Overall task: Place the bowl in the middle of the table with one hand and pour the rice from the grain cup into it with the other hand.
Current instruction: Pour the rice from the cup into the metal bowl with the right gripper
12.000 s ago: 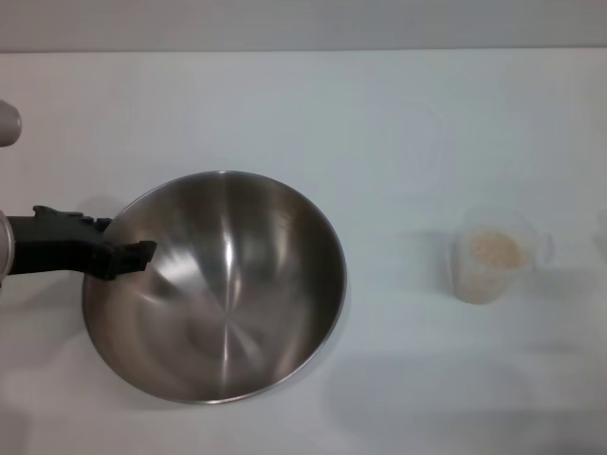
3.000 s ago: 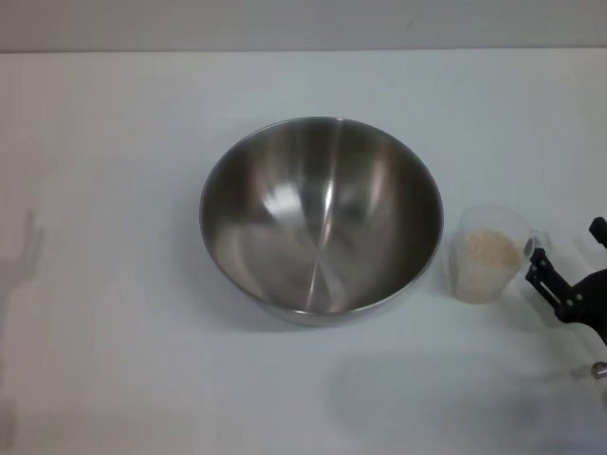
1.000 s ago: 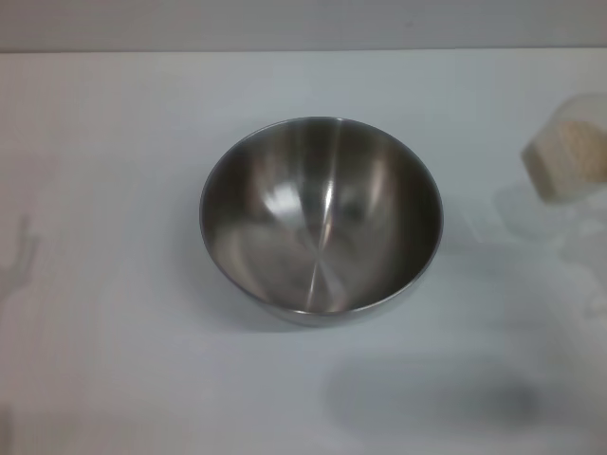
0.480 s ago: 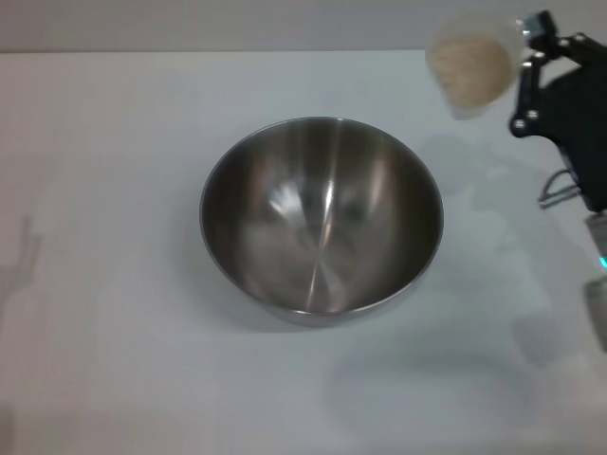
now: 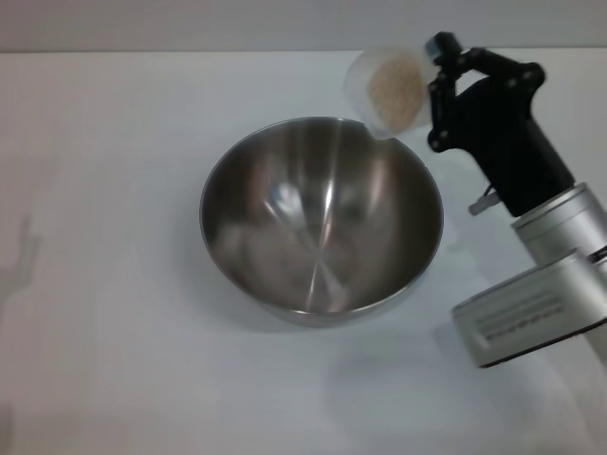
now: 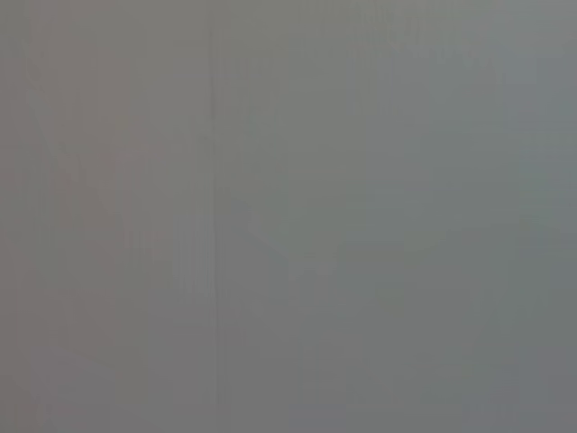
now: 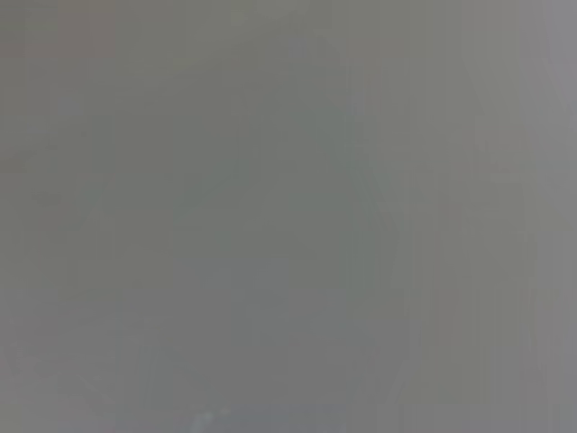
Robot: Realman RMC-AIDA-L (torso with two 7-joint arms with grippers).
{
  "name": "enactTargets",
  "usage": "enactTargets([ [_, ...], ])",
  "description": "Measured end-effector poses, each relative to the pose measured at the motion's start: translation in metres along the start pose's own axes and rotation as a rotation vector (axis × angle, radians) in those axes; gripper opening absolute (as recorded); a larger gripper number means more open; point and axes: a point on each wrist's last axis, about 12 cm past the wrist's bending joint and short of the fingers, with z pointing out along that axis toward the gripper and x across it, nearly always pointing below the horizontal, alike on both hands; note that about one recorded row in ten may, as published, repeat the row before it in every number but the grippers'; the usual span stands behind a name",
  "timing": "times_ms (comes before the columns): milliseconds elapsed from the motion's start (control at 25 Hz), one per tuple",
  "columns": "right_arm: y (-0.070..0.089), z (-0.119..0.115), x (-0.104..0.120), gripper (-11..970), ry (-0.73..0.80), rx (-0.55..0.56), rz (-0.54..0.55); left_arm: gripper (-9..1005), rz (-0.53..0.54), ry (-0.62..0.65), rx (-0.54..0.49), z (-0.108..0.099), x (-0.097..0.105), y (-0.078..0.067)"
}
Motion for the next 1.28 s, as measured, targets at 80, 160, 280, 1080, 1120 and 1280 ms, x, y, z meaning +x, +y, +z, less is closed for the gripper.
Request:
enactTargets([
  [80,0.007,0.002,-0.008,10,-0.019,-0.03,-0.149,791,-0.001,0.0,0.001,0.0,0.0,-0.001],
  [160,0.01,0.002,-0.011,10,-0.03,-0.048,-0.242,792,-0.002,0.0,0.002,0.0,0.0,-0.001],
  [280,0.015,0.003,-0.014,11,-0.042,-0.076,-0.363,792,-0.004,-0.001,0.004,0.001,0.0,-0.002],
  [1080,0.029,-0.004,-0.026,11,-0.2,-0.133,-0.754,792,-0.008,0.0,0.013,0.002,0.001,-0.004],
  [1120,0.029,-0.004,-0.026,11,-0.203,-0.134,-0.788,792,-0.009,0.0,0.017,0.002,0.001,-0.005],
  [1280,0.033,-0.003,-0.026,11,-0.216,-0.15,-0.986,792,-0.01,0.0,0.02,0.003,0.001,-0.006],
])
